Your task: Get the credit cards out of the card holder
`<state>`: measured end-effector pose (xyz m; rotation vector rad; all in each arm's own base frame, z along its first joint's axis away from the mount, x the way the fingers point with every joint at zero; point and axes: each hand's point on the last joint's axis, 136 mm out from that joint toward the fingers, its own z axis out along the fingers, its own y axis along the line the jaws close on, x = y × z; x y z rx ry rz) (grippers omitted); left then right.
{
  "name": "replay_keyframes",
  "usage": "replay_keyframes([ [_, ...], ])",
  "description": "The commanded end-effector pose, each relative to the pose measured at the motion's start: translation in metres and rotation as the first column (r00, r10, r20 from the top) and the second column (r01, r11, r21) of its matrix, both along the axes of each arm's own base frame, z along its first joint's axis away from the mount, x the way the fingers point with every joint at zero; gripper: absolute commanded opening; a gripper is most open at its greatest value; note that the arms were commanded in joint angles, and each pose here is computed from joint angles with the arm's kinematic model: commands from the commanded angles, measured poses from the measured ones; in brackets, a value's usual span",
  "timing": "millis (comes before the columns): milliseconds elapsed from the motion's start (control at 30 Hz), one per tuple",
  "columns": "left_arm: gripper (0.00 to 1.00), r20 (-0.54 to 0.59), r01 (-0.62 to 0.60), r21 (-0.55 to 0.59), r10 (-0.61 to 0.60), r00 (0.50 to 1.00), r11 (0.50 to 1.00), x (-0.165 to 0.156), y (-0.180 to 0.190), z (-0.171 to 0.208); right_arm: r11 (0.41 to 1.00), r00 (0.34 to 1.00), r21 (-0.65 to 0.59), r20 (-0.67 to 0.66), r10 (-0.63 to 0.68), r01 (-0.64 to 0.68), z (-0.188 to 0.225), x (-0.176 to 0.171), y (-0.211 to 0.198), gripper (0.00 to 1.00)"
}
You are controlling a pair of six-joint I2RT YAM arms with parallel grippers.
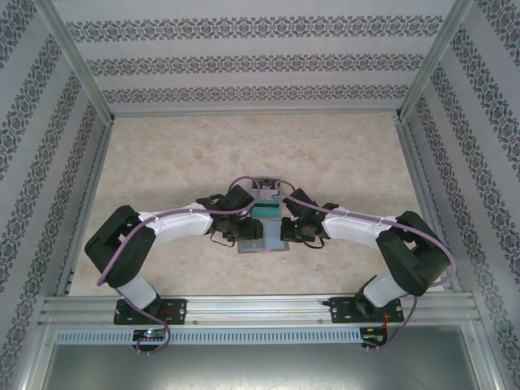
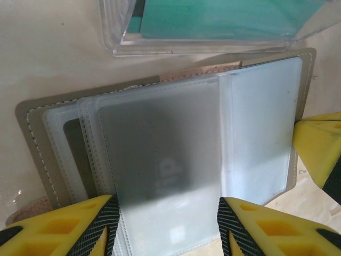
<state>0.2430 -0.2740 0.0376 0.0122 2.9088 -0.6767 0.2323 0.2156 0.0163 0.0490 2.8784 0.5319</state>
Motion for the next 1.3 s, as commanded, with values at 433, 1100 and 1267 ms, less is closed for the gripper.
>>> replay_keyframes([
  [433, 0.59, 0.043, 0.148, -0.065, -0.145, 0.988, 0.987, -0.005, -0.035, 0.012, 1.000, 0.999, -0.023, -0.033, -0.003, 0.002, -0.013, -0.009, -0.001, 0.00],
  [1100, 0.63, 0.117, 0.247, -0.145, -0.231, 0.966, 0.958, 0.003, -0.070, 0.049, 0.998, 0.997, -0.013, 0.038, -0.066, 0.067, 0.010, 0.000, -0.023, 0.06],
  [1267, 0.59, 0.097, 0.292, -0.165, -0.279, 0.955, 0.942, 0.002, -0.089, 0.044, 0.994, 0.992, 0.015, 0.062, -0.106, 0.105, 0.018, 0.001, -0.034, 0.07],
])
